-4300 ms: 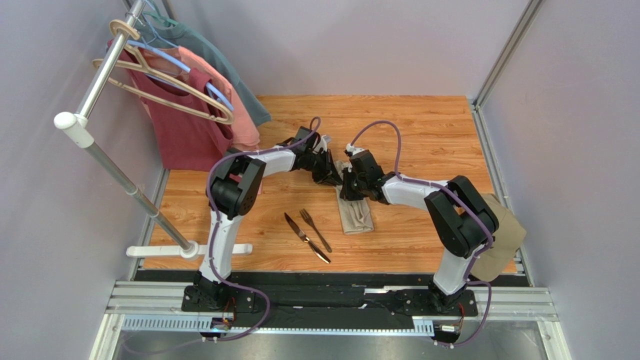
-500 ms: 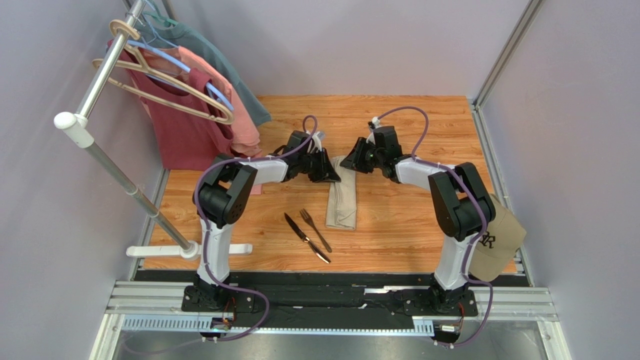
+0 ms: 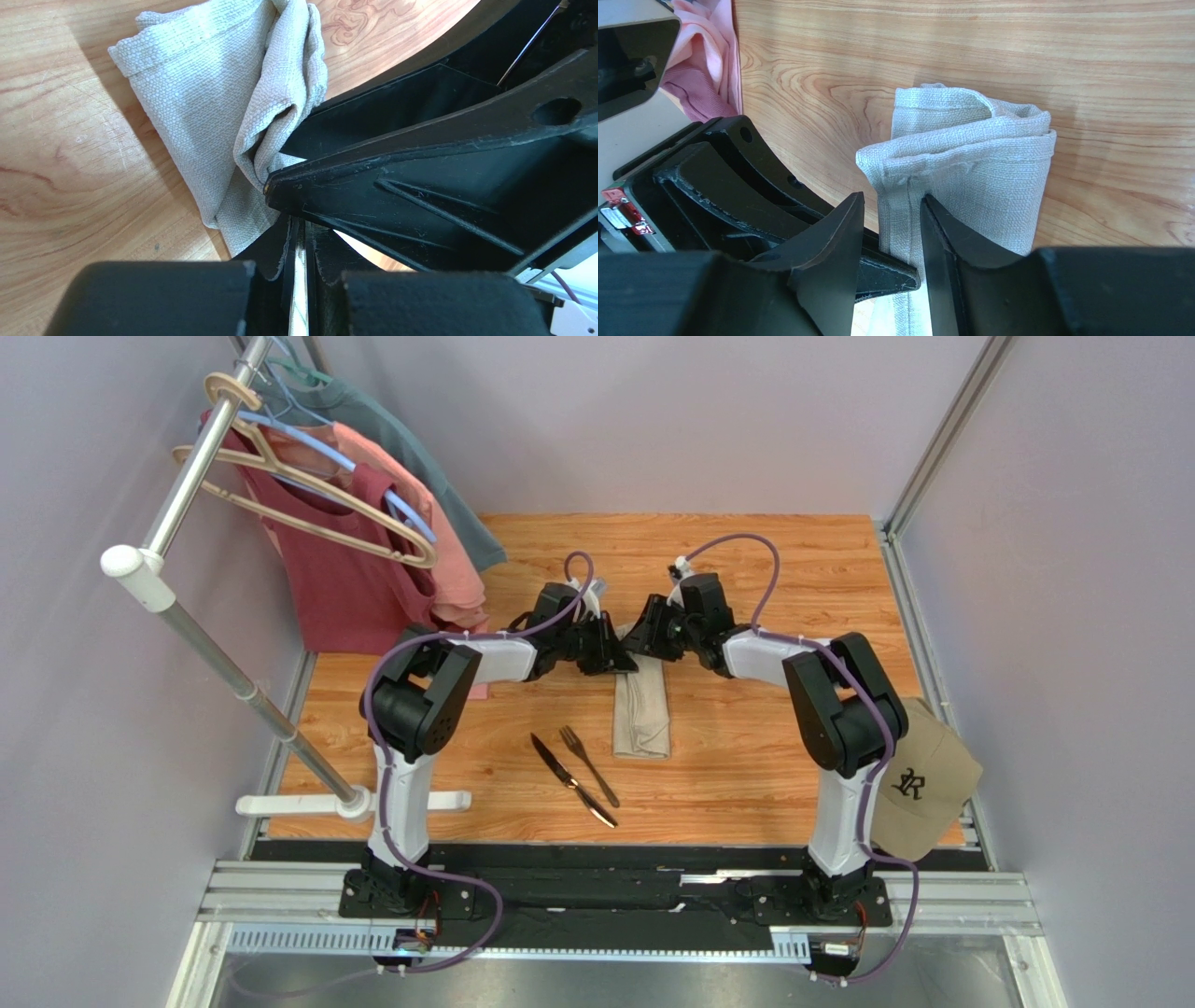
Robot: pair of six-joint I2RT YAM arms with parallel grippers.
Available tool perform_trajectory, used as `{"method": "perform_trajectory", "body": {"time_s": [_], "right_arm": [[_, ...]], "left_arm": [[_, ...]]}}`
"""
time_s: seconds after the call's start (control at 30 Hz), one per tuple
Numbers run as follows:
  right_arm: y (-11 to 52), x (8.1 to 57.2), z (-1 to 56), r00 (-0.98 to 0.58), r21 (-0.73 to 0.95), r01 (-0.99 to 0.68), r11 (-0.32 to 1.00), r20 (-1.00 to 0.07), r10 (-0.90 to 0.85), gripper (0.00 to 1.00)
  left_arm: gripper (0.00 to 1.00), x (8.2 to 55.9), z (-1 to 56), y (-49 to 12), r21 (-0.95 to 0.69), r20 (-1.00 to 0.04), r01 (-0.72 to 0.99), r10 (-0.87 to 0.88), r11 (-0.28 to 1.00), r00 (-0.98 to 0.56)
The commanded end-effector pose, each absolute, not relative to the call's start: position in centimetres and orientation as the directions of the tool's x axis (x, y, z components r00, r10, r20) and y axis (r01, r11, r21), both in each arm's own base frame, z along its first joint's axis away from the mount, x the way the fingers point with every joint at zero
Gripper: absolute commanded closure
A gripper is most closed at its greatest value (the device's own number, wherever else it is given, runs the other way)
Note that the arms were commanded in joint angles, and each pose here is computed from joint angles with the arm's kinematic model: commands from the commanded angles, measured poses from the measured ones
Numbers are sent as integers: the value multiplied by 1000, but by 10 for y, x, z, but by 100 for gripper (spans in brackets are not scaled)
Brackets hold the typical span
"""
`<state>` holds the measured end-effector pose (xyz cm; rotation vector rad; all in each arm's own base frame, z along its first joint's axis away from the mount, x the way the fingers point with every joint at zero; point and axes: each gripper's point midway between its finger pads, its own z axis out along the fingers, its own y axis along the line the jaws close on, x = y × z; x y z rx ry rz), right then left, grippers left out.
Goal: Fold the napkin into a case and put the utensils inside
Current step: Fold the 2/3-rectangle-folded napkin at the center of the board.
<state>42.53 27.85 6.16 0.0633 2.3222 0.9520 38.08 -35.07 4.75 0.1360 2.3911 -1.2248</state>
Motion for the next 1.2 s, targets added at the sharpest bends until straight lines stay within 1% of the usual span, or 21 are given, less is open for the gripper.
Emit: {"method": "perform_trajectory", "body": {"time_s": [0.0, 0.13, 0.23, 0.37, 0.47, 0.57, 0.6, 0.67, 0.7, 0.87, 0.97, 1.17], "right_arm": [[284, 441, 82, -756, 618, -242, 748, -604, 254, 59], [286, 444, 82, -749, 572, -246, 783, -625, 220, 56], [291, 446, 75, -760, 558, -239, 795, -617, 205, 53], [291, 447, 67, -756, 509, -222, 832, -628, 182, 52], [291, 445, 64, -756, 502, -218, 837, -629, 180, 52], [289, 444, 60, -764, 514, -211, 831, -617, 187, 53], [289, 444, 62, -767, 524, -207, 826, -611, 195, 53], [286, 442, 61, -779, 551, -177, 815, -585, 227, 53], [287, 441, 66, -780, 564, -175, 807, -580, 236, 53], [290, 434, 72, -797, 609, -155, 778, -543, 266, 54], [291, 433, 70, -805, 618, -148, 772, -529, 270, 54], [291, 432, 67, -803, 615, -158, 773, -535, 261, 55]], "left_arm": [[94, 386, 81, -360, -745, -517, 378, -120, 549, -847], [94, 387, 79, -362, -749, -511, 373, -118, 548, -852], [94, 387, 79, -362, -751, -508, 370, -121, 547, -853], [94, 388, 81, -362, -748, -507, 371, -113, 550, -854], [94, 388, 83, -361, -742, -508, 366, -115, 562, -854], [86, 387, 79, -355, -739, -481, 320, -133, 592, -866], [80, 385, 76, -352, -736, -467, 297, -138, 608, -874], [76, 383, 76, -348, -741, -447, 267, -156, 617, -881], [64, 382, 78, -347, -740, -449, 265, -160, 618, -879], [62, 376, 78, -345, -741, -435, 262, -145, 619, -889], [58, 369, 73, -345, -746, -406, 244, -132, 620, -904], [56, 364, 63, -340, -745, -383, 207, -152, 635, -911]]}}
